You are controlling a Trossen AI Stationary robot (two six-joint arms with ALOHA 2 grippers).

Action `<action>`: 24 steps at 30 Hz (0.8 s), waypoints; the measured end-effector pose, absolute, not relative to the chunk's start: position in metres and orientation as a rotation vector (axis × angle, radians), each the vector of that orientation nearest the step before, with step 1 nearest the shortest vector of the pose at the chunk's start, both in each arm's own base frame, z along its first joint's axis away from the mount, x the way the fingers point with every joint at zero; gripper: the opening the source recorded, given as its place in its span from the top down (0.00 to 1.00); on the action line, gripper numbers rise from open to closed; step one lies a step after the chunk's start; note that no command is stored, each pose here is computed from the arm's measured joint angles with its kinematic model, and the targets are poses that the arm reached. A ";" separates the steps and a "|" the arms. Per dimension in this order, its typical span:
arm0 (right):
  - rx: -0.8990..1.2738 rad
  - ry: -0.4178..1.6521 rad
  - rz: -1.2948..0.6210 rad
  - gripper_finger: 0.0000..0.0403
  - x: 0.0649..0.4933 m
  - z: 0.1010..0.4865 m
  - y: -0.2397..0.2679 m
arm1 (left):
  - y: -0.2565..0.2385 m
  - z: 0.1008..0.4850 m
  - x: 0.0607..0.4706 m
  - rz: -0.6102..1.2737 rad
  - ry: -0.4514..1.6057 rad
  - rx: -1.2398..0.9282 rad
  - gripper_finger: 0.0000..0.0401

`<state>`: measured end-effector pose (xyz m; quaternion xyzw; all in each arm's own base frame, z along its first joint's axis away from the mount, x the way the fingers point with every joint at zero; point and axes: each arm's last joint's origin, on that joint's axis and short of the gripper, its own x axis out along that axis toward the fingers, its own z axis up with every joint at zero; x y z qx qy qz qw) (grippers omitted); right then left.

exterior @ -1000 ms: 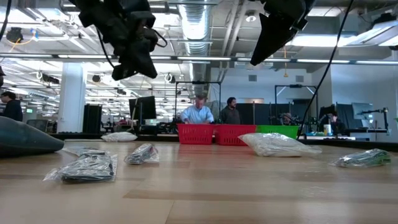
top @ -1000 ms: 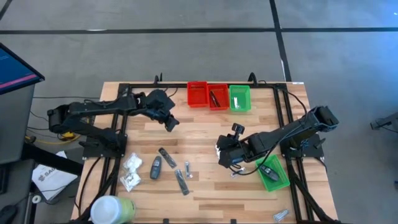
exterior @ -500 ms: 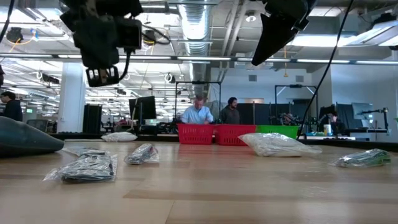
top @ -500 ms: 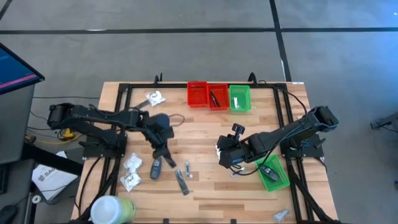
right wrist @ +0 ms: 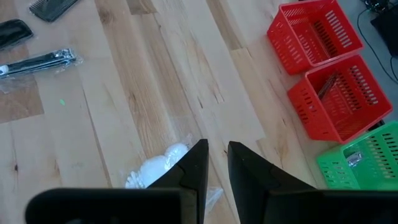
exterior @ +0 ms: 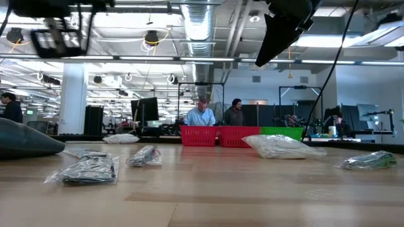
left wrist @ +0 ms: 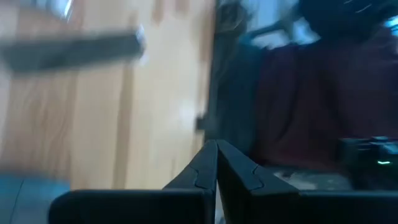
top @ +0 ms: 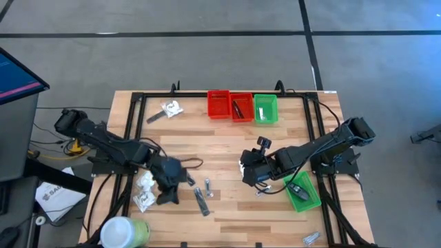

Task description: Pick & Place Travel size toiletries

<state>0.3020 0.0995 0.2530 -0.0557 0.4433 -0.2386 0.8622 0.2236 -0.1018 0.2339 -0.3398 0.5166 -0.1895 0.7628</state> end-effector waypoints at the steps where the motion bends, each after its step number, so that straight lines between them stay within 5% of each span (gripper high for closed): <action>1: -0.117 0.930 -0.500 0.87 0.302 0.253 0.099 | -0.104 0.236 0.220 -0.383 1.158 -0.725 1.00; 18: -0.115 0.927 -0.500 0.87 0.302 0.253 0.100 | -0.117 0.279 0.158 0.196 1.729 -0.494 1.00; 24: -0.112 0.923 -0.499 0.87 0.303 0.253 0.100 | -0.127 0.309 0.155 0.227 1.723 -0.474 1.00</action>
